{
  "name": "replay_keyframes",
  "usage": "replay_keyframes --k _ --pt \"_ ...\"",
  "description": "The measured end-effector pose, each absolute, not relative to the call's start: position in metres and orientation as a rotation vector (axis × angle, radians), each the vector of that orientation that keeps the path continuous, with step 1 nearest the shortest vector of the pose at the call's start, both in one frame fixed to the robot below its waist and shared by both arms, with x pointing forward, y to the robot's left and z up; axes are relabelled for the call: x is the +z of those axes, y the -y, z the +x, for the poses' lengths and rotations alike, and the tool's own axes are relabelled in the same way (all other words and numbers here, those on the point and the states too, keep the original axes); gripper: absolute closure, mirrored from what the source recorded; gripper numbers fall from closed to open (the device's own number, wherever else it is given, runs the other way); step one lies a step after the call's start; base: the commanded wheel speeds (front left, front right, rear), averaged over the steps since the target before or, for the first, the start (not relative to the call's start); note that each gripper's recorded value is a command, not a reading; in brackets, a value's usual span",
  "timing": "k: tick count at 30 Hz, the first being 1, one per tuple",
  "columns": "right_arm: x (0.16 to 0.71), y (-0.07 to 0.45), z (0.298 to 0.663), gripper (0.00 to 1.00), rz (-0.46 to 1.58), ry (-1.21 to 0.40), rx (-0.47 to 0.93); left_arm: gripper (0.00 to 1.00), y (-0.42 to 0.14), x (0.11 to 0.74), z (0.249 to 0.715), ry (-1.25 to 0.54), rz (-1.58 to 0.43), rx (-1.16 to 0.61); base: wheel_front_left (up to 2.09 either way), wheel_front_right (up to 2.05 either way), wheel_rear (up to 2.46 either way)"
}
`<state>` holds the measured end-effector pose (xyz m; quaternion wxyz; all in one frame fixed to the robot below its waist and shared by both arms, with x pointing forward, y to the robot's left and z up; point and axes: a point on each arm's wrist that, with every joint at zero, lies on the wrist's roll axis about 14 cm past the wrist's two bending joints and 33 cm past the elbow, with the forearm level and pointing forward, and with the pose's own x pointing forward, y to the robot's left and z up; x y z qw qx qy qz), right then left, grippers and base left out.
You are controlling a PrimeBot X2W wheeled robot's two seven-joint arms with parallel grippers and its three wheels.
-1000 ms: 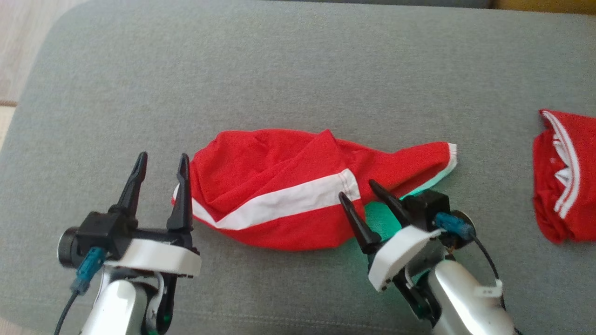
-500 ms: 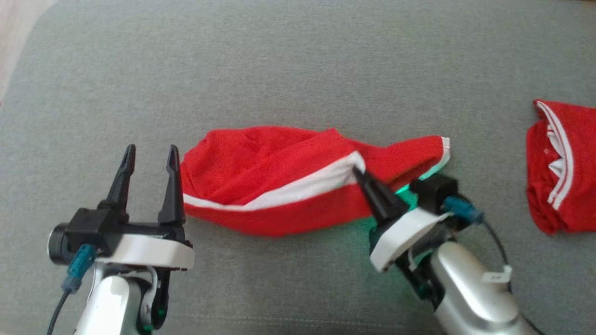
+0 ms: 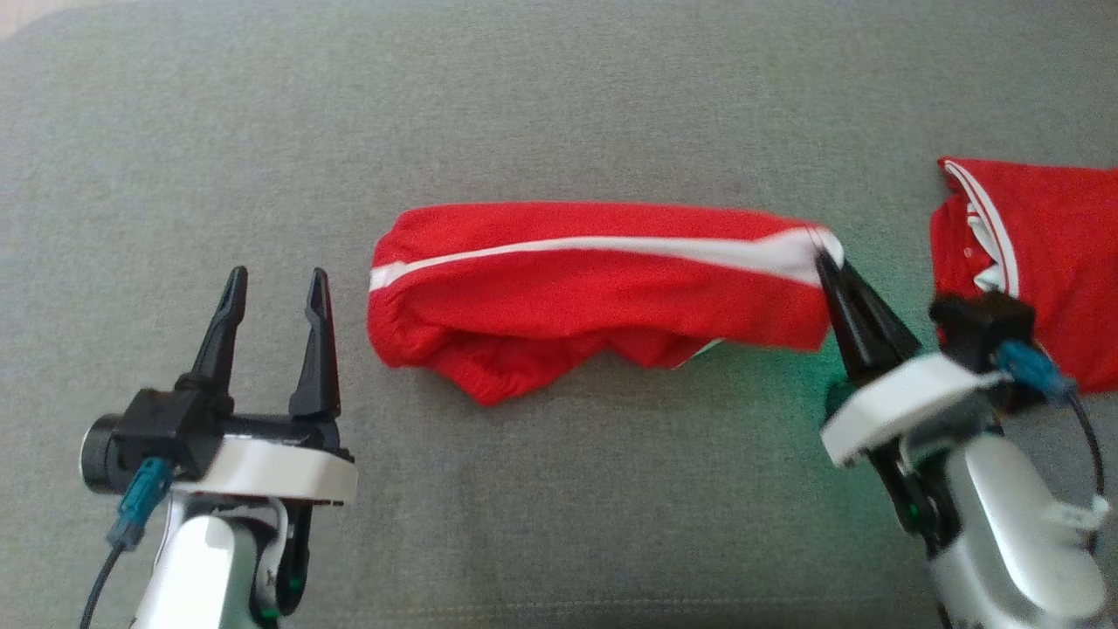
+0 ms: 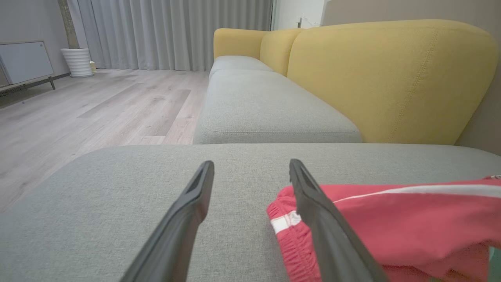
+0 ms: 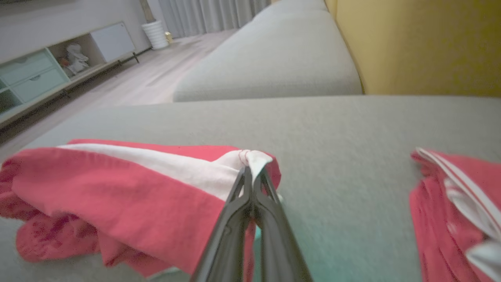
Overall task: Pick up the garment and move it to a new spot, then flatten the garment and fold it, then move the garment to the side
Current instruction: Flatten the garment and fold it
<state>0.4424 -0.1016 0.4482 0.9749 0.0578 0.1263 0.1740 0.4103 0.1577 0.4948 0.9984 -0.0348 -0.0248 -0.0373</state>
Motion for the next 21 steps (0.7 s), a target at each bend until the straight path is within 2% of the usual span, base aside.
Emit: replay_keyframes --k 5,10,11,12,13,21 --pt "0.407 0.135 0.409 1.0 0.119 -0.4 0.258 0.0 -0.15 0.492 0.414 0.043 -0.073 -0.101 0.0 0.0 0.0" --pt "0.389 0.146 0.396 1.0 0.113 -0.458 0.225 0.0 -0.145 0.492 0.417 0.046 -0.077 -0.118 0.0 0.0 0.0" --pt "0.387 0.149 0.394 0.82 0.115 -0.465 0.215 0.0 -0.144 0.492 0.418 0.047 -0.078 -0.121 0.0 0.0 0.0" --pt "0.386 0.15 0.393 0.53 0.116 -0.465 0.208 0.0 -0.143 0.492 0.418 0.046 -0.079 -0.122 0.0 0.0 0.0" --pt "0.386 0.151 0.393 0.0 0.117 -0.459 0.202 0.0 -0.143 0.491 0.418 0.044 -0.08 -0.123 0.0 0.0 0.0" --pt "0.427 0.158 0.406 0.0 0.109 -0.294 0.174 0.0 -0.141 0.499 0.415 0.064 -0.079 -0.128 0.0 0.0 0.0"
